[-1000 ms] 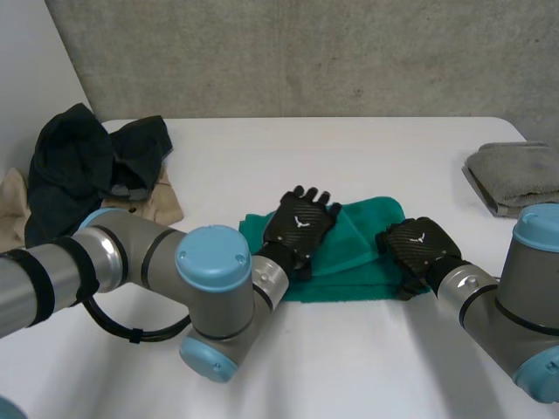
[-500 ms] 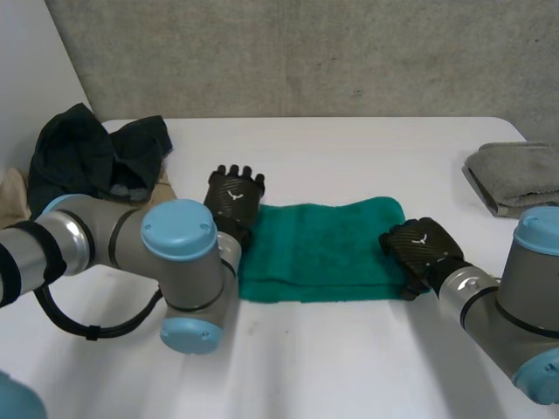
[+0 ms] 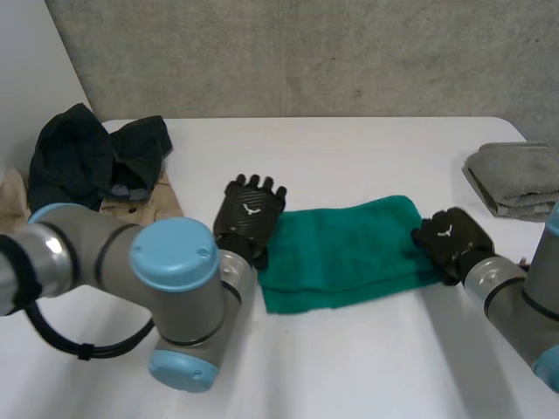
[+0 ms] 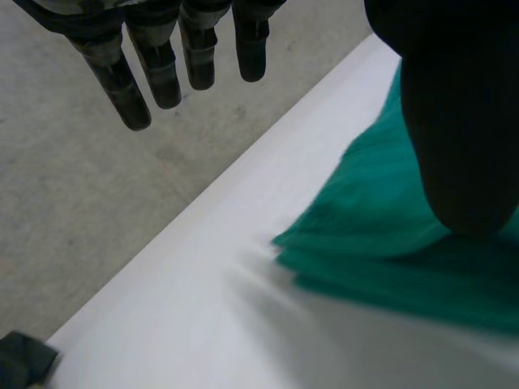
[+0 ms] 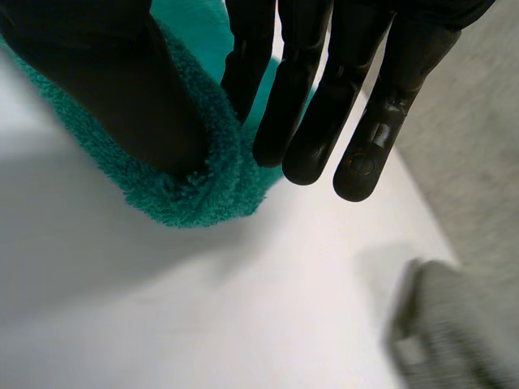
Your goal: Fold the laundry.
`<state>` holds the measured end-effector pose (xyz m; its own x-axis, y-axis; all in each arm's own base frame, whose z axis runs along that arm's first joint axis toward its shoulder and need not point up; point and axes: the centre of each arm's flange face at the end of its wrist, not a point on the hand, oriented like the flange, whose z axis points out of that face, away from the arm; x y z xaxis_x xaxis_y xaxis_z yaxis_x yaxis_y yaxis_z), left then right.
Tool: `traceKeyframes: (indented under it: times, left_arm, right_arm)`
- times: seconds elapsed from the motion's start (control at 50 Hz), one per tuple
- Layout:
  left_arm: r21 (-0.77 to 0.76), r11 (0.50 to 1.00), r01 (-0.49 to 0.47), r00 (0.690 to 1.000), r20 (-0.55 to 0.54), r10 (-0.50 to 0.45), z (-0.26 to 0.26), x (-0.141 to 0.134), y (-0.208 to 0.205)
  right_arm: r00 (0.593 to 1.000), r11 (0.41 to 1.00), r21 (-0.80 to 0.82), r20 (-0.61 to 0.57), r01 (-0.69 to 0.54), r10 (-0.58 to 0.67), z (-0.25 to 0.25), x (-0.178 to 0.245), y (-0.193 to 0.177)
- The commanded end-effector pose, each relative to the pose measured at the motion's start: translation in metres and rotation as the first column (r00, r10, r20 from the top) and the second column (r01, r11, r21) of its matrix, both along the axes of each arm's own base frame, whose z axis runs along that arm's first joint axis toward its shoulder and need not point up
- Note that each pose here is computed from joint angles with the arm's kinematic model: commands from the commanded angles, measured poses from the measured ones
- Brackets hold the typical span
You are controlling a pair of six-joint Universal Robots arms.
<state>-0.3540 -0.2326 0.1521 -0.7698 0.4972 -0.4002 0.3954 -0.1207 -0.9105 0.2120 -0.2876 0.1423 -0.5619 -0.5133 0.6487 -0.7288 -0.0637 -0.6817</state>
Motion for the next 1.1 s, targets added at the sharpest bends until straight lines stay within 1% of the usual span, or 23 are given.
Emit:
traceKeyframes:
  times: [0.02,0.06,0.08,0.14,0.16,0.24,0.28,0.36,0.42,0.44,0.46,0.5,0.52,0.54,0.56,0.6,0.62,0.66,0.68,0.74,0.86,0.94,1.1]
  left_arm:
    - [-0.012,0.997,-0.077,0.997,-0.015,0.076,0.022,0.033,-0.008]
    - [-0.017,0.996,-0.091,0.996,-0.019,0.090,0.026,0.039,-0.009]
    - [-0.021,0.995,-0.098,0.995,-0.023,0.098,0.029,0.042,-0.009]
    - [-0.033,0.991,-0.129,0.991,-0.035,0.128,0.039,0.053,-0.013]
    - [-0.031,0.991,-0.134,0.991,-0.036,0.133,0.039,0.055,-0.013]
    - [-0.031,0.989,-0.146,0.989,-0.033,0.145,0.040,0.061,-0.012]
    - [-0.025,0.989,-0.143,0.989,-0.028,0.142,0.038,0.062,-0.011]
    - [-0.033,0.991,-0.131,0.991,-0.033,0.129,0.039,0.058,-0.010]
    - [-0.045,0.993,-0.108,0.993,-0.047,0.106,0.043,0.053,-0.011]
    - [-0.053,0.994,-0.098,0.994,-0.055,0.095,0.046,0.050,-0.011]
    - [-0.060,0.995,-0.085,0.995,-0.063,0.081,0.049,0.047,-0.011]
    - [-0.079,0.996,-0.044,0.995,-0.096,0.037,0.057,0.035,-0.008]
    - [-0.081,0.996,-0.033,0.994,-0.109,0.024,0.059,0.031,-0.007]
    - [-0.081,0.997,-0.020,0.992,-0.124,0.010,0.060,0.026,-0.006]
    - [-0.073,0.997,0.000,0.988,-0.154,-0.011,0.061,0.018,-0.004]
    - [-0.058,0.998,0.017,0.982,-0.188,-0.028,0.062,0.011,-0.002]
    - [-0.051,0.998,0.025,0.978,-0.206,-0.035,0.063,0.007,-0.002]
    - [-0.022,0.998,0.055,0.966,-0.253,-0.059,0.060,-0.004,0.001]
    - [-0.010,0.998,0.063,0.963,-0.262,-0.063,0.058,-0.008,0.002]
    - [0.051,0.995,0.091,0.964,-0.254,-0.075,0.042,-0.019,0.007]
    - [0.183,0.980,0.071,0.988,-0.145,-0.044,0.006,-0.020,0.008]
    - [0.261,0.964,0.047,0.997,-0.065,-0.031,-0.013,-0.014,0.012]
    - [0.280,0.960,0.030,0.999,0.027,-0.040,-0.026,-0.008,0.014]
  right_arm:
    - [0.984,0.971,-0.180,-0.114,-0.154,0.135,0.029,0.032,-0.001]
    - [0.967,0.944,-0.215,-0.103,-0.249,0.231,0.037,0.059,0.012]
    - [0.937,0.903,-0.249,-0.093,-0.349,0.337,0.044,0.085,0.028]
    - [0.869,0.835,-0.246,-0.083,-0.492,0.487,0.039,0.117,0.056]
    - [0.820,0.794,-0.215,-0.073,-0.569,0.568,0.028,0.131,0.071]
    - [0.730,0.718,-0.144,-0.059,-0.681,0.681,0.002,0.148,0.102]
    - [0.709,0.701,-0.117,-0.051,-0.704,0.704,-0.007,0.152,0.111]
    - [0.733,0.726,-0.108,-0.046,-0.679,0.679,-0.007,0.152,0.112]
    - [0.800,0.799,-0.089,0.023,-0.595,0.599,0.000,0.149,0.105]
    - [0.818,0.819,-0.087,0.059,-0.567,0.572,0.005,0.147,0.102]
    - [0.847,0.861,-0.085,0.156,-0.501,0.509,0.023,0.141,0.092]
    - [0.864,0.905,-0.080,0.274,-0.417,0.422,0.045,0.129,0.077]
    - [0.864,0.924,-0.070,0.333,-0.376,0.377,0.053,0.122,0.069]
    - [0.844,0.949,-0.037,0.448,-0.312,0.295,0.067,0.109,0.056]
    - [0.828,0.958,-0.013,0.501,-0.286,0.254,0.072,0.103,0.051]
    - [0.793,0.969,0.037,0.582,-0.245,0.179,0.079,0.094,0.043]
    - [0.760,0.970,0.105,0.642,-0.221,0.103,0.082,0.087,0.037]
    - [0.737,0.966,0.167,0.675,-0.198,0.034,0.083,0.080,0.031]
    - [0.731,0.963,0.196,0.682,-0.188,0.004,0.084,0.077,0.028]
    - [0.751,0.950,0.268,0.658,-0.160,-0.059,0.078,0.072,0.019]
    - [0.860,0.912,0.385,0.504,-0.139,-0.082,0.035,0.079,0.006]
    - [0.894,0.899,0.417,0.443,-0.134,-0.073,0.011,0.083,-0.002]
    - [0.914,0.893,0.434,0.400,-0.122,-0.069,-0.015,0.087,-0.015]
